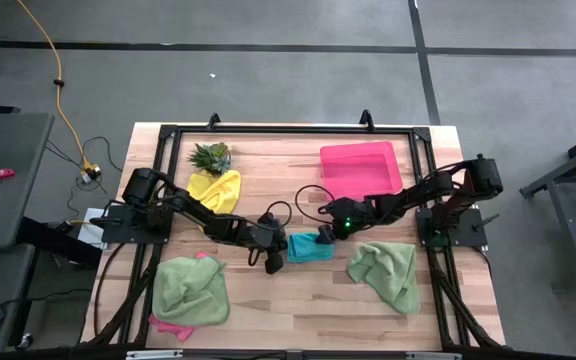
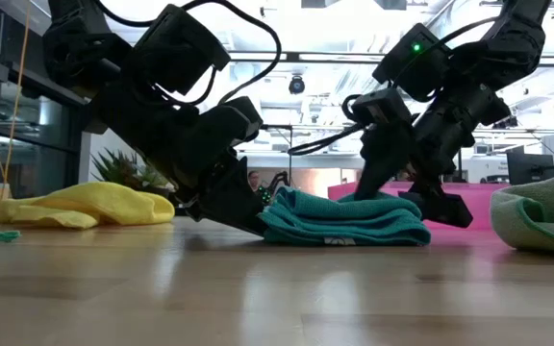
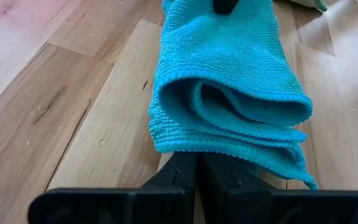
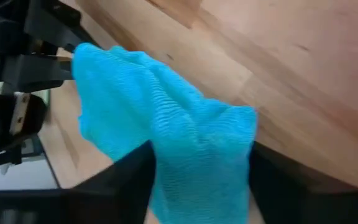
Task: Fold microfiber towels
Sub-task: Put the folded blue microfiber cloth into the pink bin
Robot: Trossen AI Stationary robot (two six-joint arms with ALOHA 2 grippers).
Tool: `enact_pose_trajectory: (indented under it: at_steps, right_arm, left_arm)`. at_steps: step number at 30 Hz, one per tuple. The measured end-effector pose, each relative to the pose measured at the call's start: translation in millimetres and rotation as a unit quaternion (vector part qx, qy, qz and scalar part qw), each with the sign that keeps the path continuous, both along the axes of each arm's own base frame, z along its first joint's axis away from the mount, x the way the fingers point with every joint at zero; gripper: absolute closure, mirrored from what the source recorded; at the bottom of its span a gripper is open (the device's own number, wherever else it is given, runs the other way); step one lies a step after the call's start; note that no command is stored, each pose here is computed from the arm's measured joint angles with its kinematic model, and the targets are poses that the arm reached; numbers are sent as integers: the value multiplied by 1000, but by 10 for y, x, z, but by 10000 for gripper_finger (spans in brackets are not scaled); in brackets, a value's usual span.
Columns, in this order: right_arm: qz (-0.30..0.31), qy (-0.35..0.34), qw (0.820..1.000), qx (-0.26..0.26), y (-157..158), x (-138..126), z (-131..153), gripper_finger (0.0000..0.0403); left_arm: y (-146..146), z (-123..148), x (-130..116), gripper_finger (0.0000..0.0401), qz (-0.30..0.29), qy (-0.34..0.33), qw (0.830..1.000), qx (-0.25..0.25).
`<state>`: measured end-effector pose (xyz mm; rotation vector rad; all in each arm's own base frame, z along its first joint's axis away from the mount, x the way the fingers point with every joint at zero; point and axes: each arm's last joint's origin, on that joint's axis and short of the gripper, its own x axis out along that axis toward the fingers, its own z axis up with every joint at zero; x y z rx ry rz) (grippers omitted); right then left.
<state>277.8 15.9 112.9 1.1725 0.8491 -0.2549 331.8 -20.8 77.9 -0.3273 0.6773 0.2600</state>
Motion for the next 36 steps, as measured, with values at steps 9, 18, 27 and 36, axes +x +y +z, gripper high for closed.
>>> enact_pose_trajectory:
  at_steps: [9, 18, 27, 36]
  right_arm:
    - [47, -18, 999, 4, 20, -9, 47, 385]
    - [61, -44, 997, -24, -47, -271, 552, 399]
    - [2, -80, 996, -50, -349, -837, 1273, 401]
    - [-26, -53, 987, -150, -871, -1097, 2015, 402]
  left_arm:
    - [118, 52, -13, 401, -2, 8, 1000, 1]
    - [418, 440, -274, 401, -7, 46, 997, 57]
    - [569, 830, -665, 401, 55, -16, 996, 65]
    - [580, 910, -726, 401, 89, -42, 993, 58]
